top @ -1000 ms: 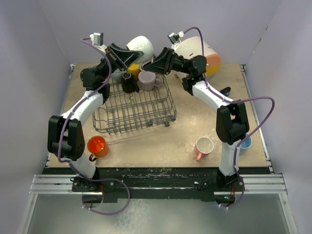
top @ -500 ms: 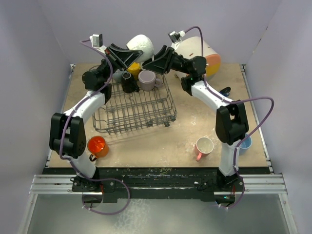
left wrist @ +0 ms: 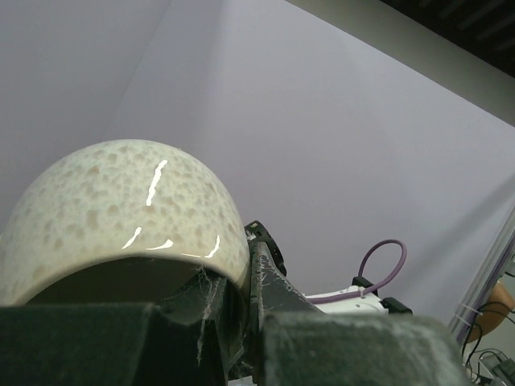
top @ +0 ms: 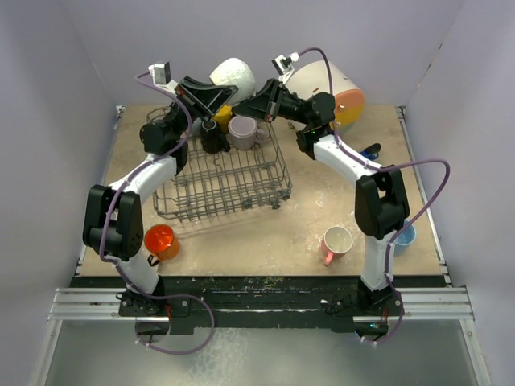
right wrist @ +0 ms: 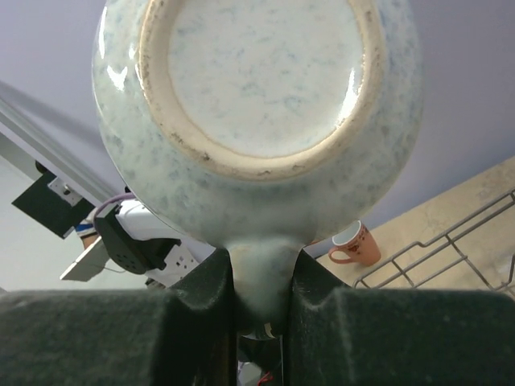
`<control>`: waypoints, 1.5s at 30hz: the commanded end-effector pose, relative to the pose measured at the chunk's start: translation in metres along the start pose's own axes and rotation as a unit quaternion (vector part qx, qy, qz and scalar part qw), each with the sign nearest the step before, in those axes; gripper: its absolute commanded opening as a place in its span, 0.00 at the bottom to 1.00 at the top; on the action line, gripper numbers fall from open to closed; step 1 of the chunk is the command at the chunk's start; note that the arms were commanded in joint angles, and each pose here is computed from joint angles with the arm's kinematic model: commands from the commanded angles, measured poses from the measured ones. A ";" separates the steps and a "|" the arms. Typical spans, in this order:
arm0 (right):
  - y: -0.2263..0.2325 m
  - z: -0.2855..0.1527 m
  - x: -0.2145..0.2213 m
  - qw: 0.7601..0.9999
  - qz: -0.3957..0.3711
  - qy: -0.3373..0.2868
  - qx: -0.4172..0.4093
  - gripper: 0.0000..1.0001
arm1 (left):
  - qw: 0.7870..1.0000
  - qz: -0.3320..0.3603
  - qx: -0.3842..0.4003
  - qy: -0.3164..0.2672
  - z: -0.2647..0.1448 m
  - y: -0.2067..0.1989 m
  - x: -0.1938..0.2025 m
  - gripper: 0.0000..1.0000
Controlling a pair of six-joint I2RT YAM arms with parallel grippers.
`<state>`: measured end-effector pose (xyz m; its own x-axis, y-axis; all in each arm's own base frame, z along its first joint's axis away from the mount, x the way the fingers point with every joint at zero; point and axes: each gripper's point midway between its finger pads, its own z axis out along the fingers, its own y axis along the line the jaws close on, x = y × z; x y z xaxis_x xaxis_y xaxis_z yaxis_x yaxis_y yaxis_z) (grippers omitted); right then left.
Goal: Load the cups into the dish rack
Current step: Turn the cup upside down in the dish rack.
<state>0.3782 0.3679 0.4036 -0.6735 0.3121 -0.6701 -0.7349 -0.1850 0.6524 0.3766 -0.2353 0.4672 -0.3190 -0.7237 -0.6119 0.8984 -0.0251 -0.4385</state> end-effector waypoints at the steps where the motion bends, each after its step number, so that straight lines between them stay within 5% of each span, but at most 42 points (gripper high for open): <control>1: 0.038 0.005 -0.015 0.996 -0.069 -0.024 -0.045 0.00 | 0.998 0.040 0.024 -0.040 0.000 -0.024 -0.012 0.05; 5: 0.041 0.001 -0.022 0.994 -0.088 -0.030 -0.052 0.00 | 0.998 0.042 -0.009 -0.051 -0.008 -0.018 -0.012 0.39; 9: 0.038 -0.003 -0.032 0.992 -0.109 -0.035 -0.052 0.00 | 0.996 0.055 -0.053 -0.040 -0.018 -0.012 -0.008 0.56; 22: 0.018 -0.008 -0.029 0.983 -0.180 -0.003 -0.035 0.00 | 0.968 0.091 -0.232 -0.010 -0.084 0.010 -0.008 0.61; 25: 0.008 -0.008 -0.028 0.980 -0.199 0.003 -0.023 0.00 | 0.941 0.093 -0.325 0.016 -0.112 0.024 -0.009 0.61; 30: -0.009 -0.007 -0.030 0.975 -0.223 0.014 0.005 0.00 | 0.858 0.149 -0.491 0.040 -0.162 0.030 -0.027 0.61; 36: -0.032 0.004 -0.026 0.966 -0.253 0.035 0.041 0.00 | 0.783 0.181 -0.593 0.058 -0.202 0.015 -0.042 0.59; 45: -0.061 0.037 -0.005 0.950 -0.293 0.069 0.087 0.00 | 0.730 0.219 -0.647 0.012 -0.234 -0.034 -0.066 0.59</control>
<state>0.4316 0.3954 0.3386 -0.3739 0.1591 -0.9137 -0.9159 0.0915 0.3907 0.3214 -0.0524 0.3483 -0.1870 -0.4878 -0.8527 -0.0301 0.8704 -0.4914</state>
